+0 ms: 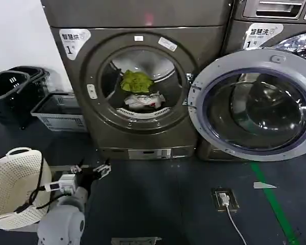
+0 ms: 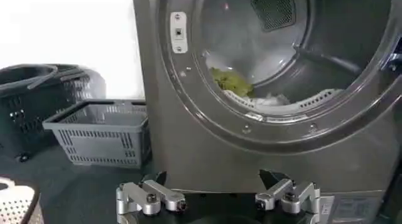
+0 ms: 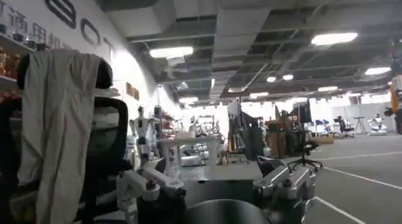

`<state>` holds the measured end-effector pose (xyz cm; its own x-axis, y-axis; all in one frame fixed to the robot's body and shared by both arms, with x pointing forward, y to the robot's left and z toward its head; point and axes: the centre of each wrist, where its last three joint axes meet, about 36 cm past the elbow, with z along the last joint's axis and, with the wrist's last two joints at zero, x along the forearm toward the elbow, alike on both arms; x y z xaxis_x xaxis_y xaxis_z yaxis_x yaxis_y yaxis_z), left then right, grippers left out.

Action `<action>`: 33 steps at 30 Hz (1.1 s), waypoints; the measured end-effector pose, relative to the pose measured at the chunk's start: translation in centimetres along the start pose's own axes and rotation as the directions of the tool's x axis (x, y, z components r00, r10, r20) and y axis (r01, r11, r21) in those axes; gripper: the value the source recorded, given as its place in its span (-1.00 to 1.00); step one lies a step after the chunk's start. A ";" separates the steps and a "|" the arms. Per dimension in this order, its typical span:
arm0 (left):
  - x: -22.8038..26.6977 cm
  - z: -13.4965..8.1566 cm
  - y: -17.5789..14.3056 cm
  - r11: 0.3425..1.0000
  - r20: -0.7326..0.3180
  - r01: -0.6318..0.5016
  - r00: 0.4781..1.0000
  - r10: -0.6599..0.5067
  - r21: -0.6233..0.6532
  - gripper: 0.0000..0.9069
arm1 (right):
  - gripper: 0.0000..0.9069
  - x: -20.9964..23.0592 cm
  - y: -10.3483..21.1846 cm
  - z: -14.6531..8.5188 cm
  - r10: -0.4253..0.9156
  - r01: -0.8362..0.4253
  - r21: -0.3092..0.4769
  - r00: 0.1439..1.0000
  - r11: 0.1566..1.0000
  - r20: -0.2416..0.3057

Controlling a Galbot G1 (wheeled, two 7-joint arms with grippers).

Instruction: Grasp the clothes from the dryer.

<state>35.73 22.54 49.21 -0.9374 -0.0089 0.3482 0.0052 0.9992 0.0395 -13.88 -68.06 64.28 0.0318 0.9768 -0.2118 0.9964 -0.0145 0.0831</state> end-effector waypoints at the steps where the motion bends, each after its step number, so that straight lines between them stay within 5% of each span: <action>1: 0.0 0.0 0.0 1.000 0.000 -0.001 1.000 0.001 0.001 1.00 | 1.00 0.0 0.0 0.0 0.000 0.000 0.000 1.000 1.000 0.000; 33: 0.1 0.0 -0.3 1.000 0.000 -0.028 1.000 0.028 -0.010 1.00 | 1.00 0.1 -0.6 0.4 0.046 -0.045 -0.028 0.999 0.999 0.028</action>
<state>35.61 22.27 49.23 -0.9368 0.0195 0.3494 0.0354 0.9986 0.0392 -14.46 -68.08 63.82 0.0797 0.9688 -0.2346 0.9914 -0.0526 0.1197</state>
